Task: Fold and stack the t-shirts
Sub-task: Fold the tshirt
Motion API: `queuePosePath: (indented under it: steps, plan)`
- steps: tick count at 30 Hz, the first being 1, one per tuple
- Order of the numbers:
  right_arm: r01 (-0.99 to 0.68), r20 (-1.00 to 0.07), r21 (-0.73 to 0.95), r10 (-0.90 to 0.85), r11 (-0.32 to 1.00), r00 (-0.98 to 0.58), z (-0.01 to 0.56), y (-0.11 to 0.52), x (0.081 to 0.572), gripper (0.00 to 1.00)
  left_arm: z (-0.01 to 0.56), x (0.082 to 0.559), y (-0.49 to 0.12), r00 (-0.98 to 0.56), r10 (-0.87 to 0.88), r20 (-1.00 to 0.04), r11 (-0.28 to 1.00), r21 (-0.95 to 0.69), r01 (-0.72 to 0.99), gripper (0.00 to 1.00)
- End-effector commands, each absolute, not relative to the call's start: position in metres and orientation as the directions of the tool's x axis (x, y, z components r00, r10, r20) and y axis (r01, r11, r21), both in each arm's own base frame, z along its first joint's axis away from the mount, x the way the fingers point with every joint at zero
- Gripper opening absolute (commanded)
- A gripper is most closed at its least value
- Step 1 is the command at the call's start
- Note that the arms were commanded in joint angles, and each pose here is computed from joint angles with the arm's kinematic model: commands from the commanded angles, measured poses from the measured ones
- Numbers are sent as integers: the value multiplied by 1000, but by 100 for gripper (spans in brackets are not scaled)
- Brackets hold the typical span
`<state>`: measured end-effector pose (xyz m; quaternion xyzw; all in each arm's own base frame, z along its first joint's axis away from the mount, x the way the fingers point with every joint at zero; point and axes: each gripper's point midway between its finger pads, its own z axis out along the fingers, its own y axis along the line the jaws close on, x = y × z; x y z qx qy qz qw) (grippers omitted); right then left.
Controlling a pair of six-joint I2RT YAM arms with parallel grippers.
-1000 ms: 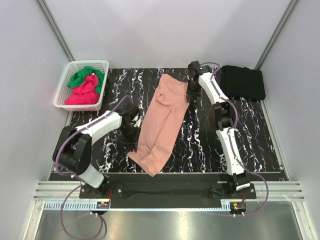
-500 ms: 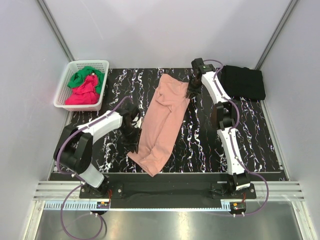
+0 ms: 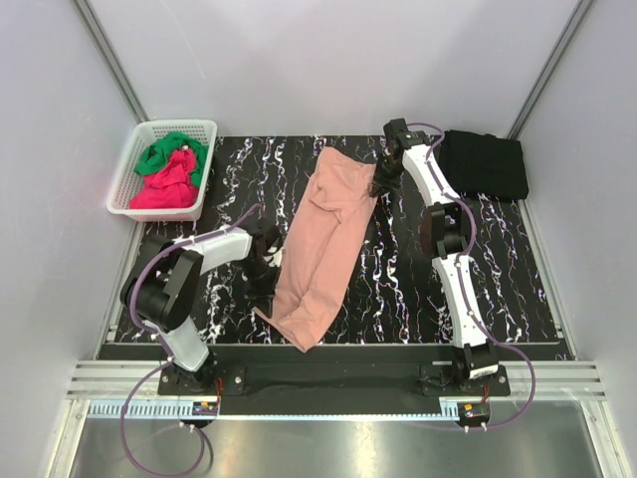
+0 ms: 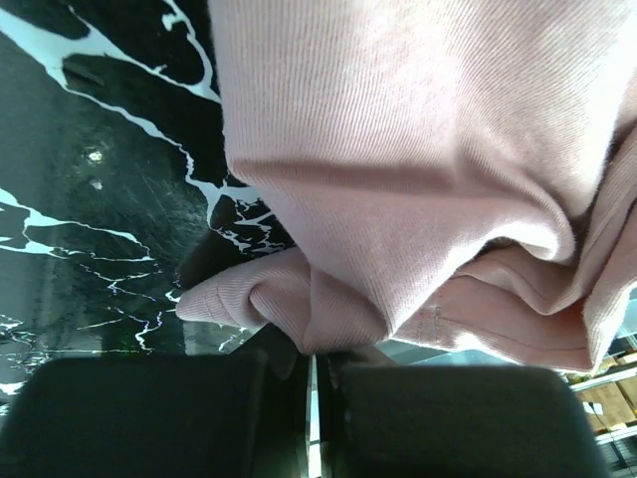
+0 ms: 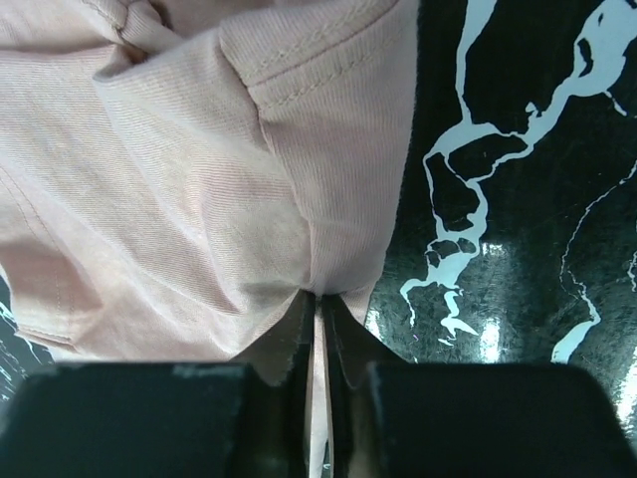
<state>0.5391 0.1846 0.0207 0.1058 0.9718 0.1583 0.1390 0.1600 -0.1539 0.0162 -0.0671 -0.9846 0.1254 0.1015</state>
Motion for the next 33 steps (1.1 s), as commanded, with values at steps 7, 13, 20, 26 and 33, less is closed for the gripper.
queuePosePath:
  steps: [7, 13, 20, 26, 33]
  plan:
    - [165, -278, 325, 261, 931, -924, 11, 183, 553, 0, 10, 153, -177, -962, 207, 180, 939, -311, 144, 0]
    - [183, -273, 358, 290, 916, -917, 7, 184, 560, 0, 15, 138, -197, -948, 253, 193, 922, -344, 176, 0]
    - [179, -293, 395, 309, 901, -905, 13, 186, 569, 0, 20, 126, -216, -943, 276, 186, 909, -368, 193, 0]
    - [183, -275, 427, 320, 886, -907, 7, 192, 571, 0, 19, 121, -231, -938, 295, 183, 897, -391, 206, 0]
    - [175, -273, 457, 325, 872, -905, 10, 196, 574, 0, 23, 119, -255, -934, 317, 163, 881, -417, 226, 0]
